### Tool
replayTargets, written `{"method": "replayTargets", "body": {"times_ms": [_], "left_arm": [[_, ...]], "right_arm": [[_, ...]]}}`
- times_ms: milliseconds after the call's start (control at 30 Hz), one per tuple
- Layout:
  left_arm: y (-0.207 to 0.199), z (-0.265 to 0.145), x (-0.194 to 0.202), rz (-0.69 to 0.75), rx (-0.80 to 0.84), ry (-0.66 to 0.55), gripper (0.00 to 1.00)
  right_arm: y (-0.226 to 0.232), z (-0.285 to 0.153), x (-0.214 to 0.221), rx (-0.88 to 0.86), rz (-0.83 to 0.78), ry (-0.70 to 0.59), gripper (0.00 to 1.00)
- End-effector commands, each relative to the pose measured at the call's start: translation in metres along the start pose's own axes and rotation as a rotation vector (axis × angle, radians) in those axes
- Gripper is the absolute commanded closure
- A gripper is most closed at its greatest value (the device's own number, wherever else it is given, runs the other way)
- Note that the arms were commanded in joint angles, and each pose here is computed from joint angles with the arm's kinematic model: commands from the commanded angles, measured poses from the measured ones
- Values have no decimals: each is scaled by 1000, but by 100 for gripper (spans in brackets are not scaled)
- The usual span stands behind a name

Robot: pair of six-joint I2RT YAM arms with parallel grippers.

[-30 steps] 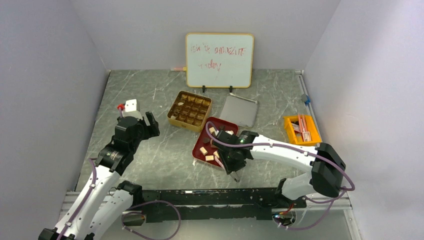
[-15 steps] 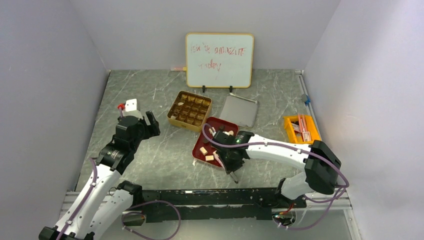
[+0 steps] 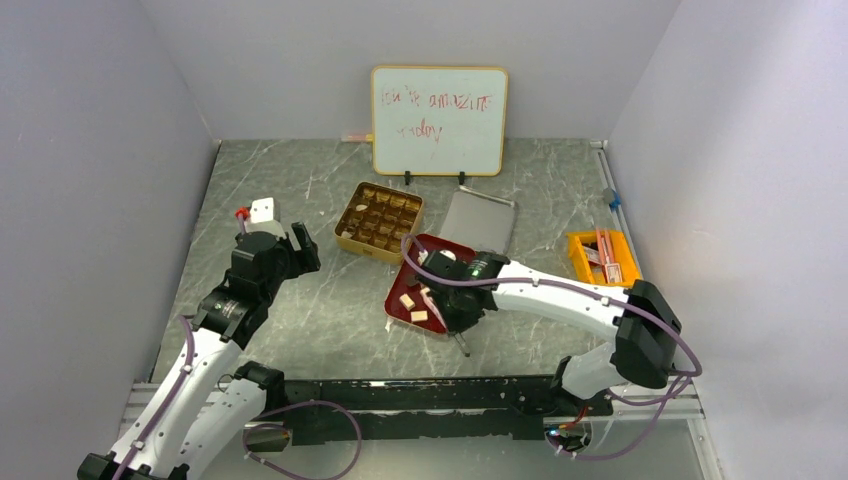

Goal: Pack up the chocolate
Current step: Pick up the fake chocolate from the plate, then place the fake chocolate in the packing box.

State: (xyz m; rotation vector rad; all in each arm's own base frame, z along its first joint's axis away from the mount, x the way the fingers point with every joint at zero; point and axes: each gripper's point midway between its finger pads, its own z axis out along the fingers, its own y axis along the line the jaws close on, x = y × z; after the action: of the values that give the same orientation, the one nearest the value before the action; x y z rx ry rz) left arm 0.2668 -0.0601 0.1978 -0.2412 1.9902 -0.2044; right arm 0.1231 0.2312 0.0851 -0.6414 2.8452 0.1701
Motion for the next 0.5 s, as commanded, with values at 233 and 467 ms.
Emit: {"method": "replayTargets", "body": {"times_ms": [233,467], "left_arm": [[-9,0,-19,-18,23,-52,17],[-11,3,-19,-13,31,-48,17]], "right_arm": [[32,-33,-74,-26,6,-152,100],[32,-21,-137,-6,34,-218,100]]}}
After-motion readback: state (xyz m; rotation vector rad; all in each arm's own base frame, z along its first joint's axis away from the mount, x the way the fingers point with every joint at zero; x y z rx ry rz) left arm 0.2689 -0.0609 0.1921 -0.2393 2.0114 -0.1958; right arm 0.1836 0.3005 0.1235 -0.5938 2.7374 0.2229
